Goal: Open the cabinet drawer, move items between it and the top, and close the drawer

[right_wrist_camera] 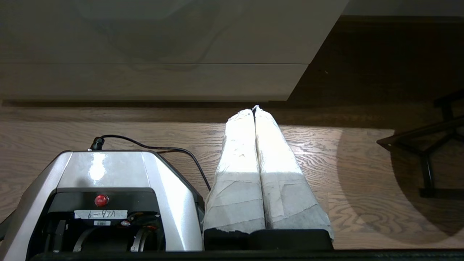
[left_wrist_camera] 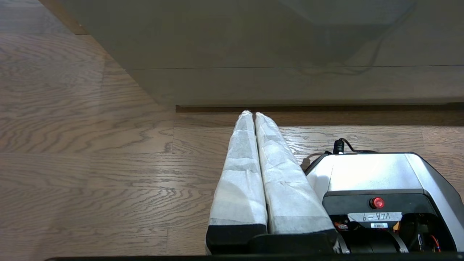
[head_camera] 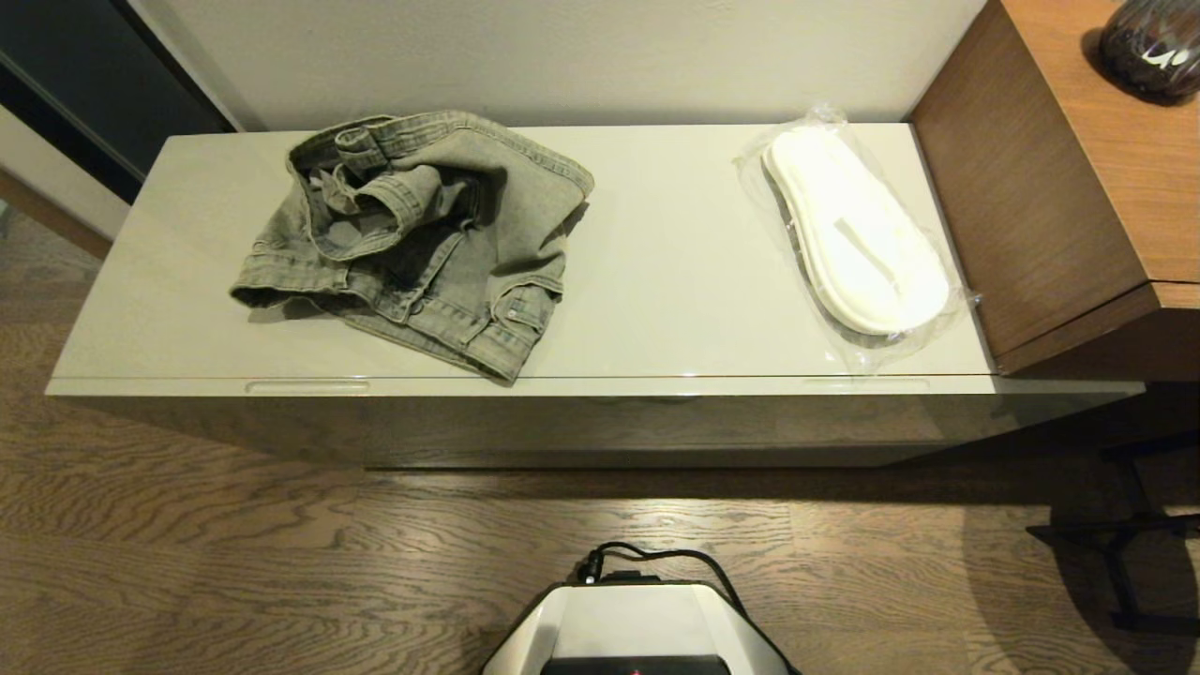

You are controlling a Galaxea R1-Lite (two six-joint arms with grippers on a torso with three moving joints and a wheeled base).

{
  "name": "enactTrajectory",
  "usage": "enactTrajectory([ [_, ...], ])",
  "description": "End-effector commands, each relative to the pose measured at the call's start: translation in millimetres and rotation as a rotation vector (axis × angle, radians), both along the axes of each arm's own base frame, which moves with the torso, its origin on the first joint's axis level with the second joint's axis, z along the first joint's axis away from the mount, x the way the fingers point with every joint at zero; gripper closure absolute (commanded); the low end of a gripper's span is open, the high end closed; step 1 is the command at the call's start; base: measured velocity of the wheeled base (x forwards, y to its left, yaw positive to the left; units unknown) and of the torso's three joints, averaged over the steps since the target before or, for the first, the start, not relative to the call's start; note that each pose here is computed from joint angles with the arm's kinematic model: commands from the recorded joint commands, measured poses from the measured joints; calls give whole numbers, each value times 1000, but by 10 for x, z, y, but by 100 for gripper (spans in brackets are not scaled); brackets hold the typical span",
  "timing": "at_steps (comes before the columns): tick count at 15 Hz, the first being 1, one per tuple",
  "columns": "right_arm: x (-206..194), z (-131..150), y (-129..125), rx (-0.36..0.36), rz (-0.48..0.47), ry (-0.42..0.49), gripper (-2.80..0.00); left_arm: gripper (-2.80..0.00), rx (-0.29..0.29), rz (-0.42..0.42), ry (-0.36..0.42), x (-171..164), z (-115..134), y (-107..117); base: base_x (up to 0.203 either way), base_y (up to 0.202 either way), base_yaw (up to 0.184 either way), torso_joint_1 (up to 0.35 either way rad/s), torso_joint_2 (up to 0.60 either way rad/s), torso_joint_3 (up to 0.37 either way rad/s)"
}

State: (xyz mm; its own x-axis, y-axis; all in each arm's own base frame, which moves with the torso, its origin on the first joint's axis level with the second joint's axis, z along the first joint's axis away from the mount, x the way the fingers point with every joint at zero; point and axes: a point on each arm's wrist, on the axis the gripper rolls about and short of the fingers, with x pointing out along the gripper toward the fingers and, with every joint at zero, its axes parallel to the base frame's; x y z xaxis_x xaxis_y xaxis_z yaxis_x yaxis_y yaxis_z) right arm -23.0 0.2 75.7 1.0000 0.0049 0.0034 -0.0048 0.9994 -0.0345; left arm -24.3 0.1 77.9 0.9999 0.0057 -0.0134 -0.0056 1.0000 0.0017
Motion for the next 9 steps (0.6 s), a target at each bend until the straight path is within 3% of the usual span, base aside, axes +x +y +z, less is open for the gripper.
enactTrajectory([
  [1,3,-5,0,-1,0,3,0,0,0,0,0,0,3,0,0,0,0,0,0,0],
  [9,3,-5,-1,11,0,3,0,0,0,0,0,0,3,0,0,0,0,0,0,0],
])
